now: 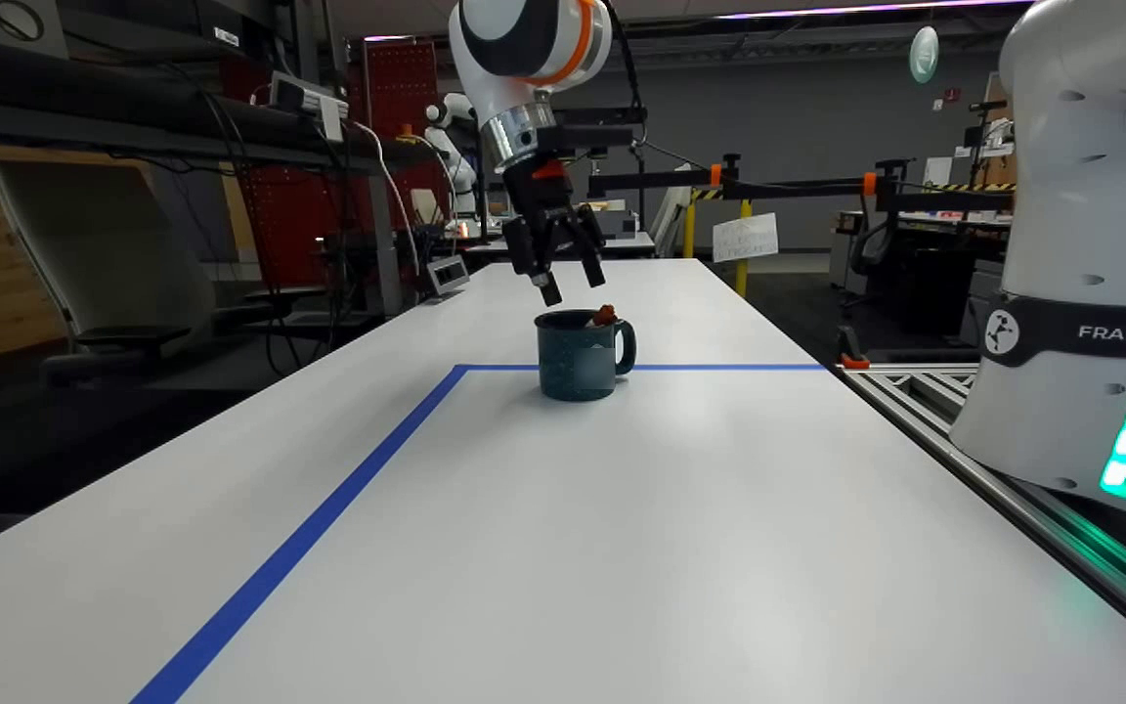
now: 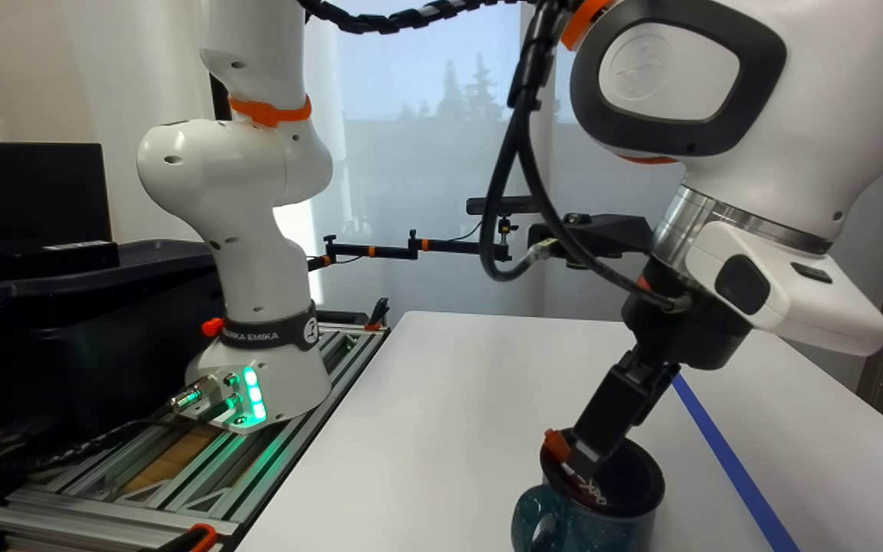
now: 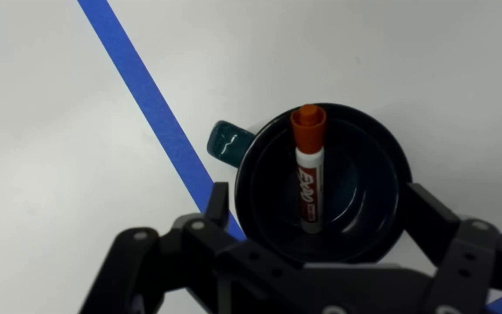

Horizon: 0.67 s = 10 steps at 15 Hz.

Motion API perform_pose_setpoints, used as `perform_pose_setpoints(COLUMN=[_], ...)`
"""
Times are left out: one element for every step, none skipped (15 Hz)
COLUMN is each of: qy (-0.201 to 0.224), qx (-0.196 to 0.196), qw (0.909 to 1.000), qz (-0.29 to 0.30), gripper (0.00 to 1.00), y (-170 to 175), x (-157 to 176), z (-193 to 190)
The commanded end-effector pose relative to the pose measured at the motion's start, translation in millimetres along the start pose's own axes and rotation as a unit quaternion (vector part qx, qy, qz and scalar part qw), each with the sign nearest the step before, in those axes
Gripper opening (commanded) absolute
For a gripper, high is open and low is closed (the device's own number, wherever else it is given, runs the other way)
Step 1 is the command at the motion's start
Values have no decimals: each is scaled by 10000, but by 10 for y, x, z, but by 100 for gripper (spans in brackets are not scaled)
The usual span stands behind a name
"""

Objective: Pick up the marker from the cup and put it on the table

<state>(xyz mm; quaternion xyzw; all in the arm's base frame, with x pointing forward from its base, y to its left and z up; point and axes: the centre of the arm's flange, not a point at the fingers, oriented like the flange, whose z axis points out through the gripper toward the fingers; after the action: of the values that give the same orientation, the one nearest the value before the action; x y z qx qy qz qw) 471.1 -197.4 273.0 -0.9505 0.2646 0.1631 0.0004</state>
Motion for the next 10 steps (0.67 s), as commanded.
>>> perform_pose_setpoints(qy=[-130,-149,-166,-162,-184,-190,-199,-208,-212,-217], qx=[-3,-17,-43,-62,-72,-83,-90,-97,-104,-115], qw=[9999,9999,9998,9998,9997,9997,9997,9996,9996,9995], qz=[-34,-58,-87,-89,-107,-117,-135,-156,-178,-190], gripper=[100,100,100,100,100,75,74,68,58,54], y=[7,0,-8,-13,-20,-29,-41,-56,-70,-83], x=[86,104,124,140,158,174,187,193,198,200], z=[0,15,36,61,87,106,120,128,131,138])
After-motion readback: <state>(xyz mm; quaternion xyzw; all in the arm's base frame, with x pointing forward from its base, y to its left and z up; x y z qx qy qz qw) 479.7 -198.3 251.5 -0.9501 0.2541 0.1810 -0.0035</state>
